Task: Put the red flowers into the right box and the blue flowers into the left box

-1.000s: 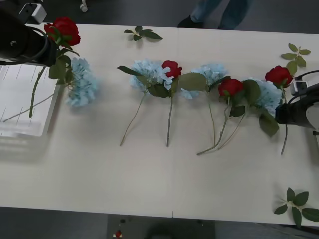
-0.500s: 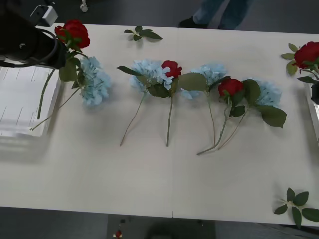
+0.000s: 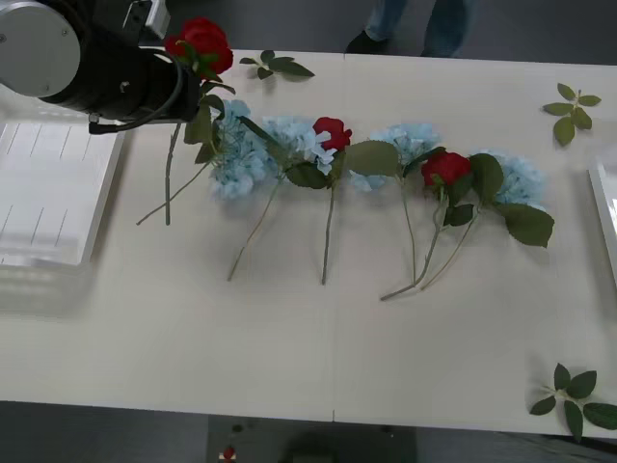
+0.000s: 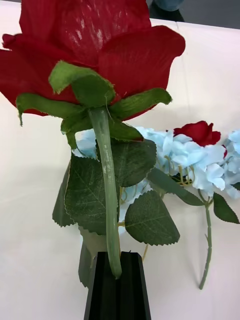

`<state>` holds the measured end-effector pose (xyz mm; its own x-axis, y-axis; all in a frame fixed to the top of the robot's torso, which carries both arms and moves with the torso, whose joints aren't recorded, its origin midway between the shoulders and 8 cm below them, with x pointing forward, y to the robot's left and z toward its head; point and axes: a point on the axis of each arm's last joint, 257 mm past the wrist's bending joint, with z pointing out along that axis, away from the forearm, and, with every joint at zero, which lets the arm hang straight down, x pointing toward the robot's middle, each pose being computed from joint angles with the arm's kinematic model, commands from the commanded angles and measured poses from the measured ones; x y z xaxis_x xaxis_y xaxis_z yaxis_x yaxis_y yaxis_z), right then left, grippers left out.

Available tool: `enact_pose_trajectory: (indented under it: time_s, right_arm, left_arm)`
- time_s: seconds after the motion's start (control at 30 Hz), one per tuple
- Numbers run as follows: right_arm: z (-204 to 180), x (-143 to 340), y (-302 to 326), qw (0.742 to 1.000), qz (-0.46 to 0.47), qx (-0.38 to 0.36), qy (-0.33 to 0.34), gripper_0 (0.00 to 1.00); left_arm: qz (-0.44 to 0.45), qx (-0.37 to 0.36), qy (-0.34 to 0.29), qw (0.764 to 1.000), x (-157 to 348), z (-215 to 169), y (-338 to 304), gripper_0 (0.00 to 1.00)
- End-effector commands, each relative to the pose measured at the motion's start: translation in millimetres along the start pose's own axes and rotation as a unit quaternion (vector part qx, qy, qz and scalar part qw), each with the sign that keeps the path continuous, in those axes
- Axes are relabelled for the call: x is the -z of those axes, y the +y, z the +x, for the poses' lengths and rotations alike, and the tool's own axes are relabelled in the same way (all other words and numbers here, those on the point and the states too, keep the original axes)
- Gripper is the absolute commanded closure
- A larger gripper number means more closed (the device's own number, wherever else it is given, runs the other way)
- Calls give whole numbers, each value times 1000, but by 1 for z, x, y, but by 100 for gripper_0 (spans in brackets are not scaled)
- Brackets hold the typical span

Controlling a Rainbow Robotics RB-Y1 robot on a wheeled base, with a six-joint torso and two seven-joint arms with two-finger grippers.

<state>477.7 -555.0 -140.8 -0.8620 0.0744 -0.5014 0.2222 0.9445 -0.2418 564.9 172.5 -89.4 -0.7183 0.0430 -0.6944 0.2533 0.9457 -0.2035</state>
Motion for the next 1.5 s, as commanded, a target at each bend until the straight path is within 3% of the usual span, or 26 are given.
enact_pose_trajectory:
  time_s: [0.03, 0.07, 0.1, 0.53, 0.87, 0.97, 1.0, 1.03, 1.07, 1.1, 1.13, 1.2, 1.5]
  right_arm:
    - [3, -2, -53, 999, 42, 32, 12, 100]
    - [3, -3, -57, 998, 44, 32, 12, 100]
    - [5, -5, -66, 998, 49, 39, 14, 100]
    - [29, -40, -160, 991, 120, 48, 22, 100]
    - [34, -66, -157, 990, 128, 51, 12, 100]
    - [33, -69, -149, 991, 123, 55, 10, 100]
    - [31, -69, -146, 991, 121, 57, 8, 97]
    - [30, -70, -143, 991, 118, 57, 7, 72]
    - [30, -71, -142, 991, 118, 57, 6, 58]
    - [29, -72, -139, 992, 115, 58, 4, 32]
    - [27, -73, -137, 992, 114, 59, 1, 14]
    - [26, -75, -133, 992, 111, 59, -1, 6]
    - [21, -77, -114, 994, 91, 59, -9, 6]
  left_arm:
    - [-11, -2, -11, 1000, 4, 0, 10, 56]
    - [-12, -3, -11, 1000, 4, -1, 11, 31]
    - [-15, -6, -11, 1000, 4, 0, 13, 0]
    - [-24, -22, -10, 999, 2, 3, 19, 0]
    - [-55, -41, 4, 998, 8, 7, 40, 0]
    - [-81, -80, 19, 993, 15, 12, 59, 0]
    - [-94, -95, 29, 991, 19, 15, 69, 0]
    - [-102, -108, 39, 988, 23, 18, 76, 0]
    - [-106, -113, 44, 987, 25, 19, 79, 0]
    - [-113, -121, 55, 985, 28, 23, 86, 0]
    - [-119, -125, 63, 983, 31, 26, 90, 0]
    - [-126, -122, 78, 981, 33, 33, 96, 0]
    - [-127, -119, 115, 978, 29, 62, 106, 0]
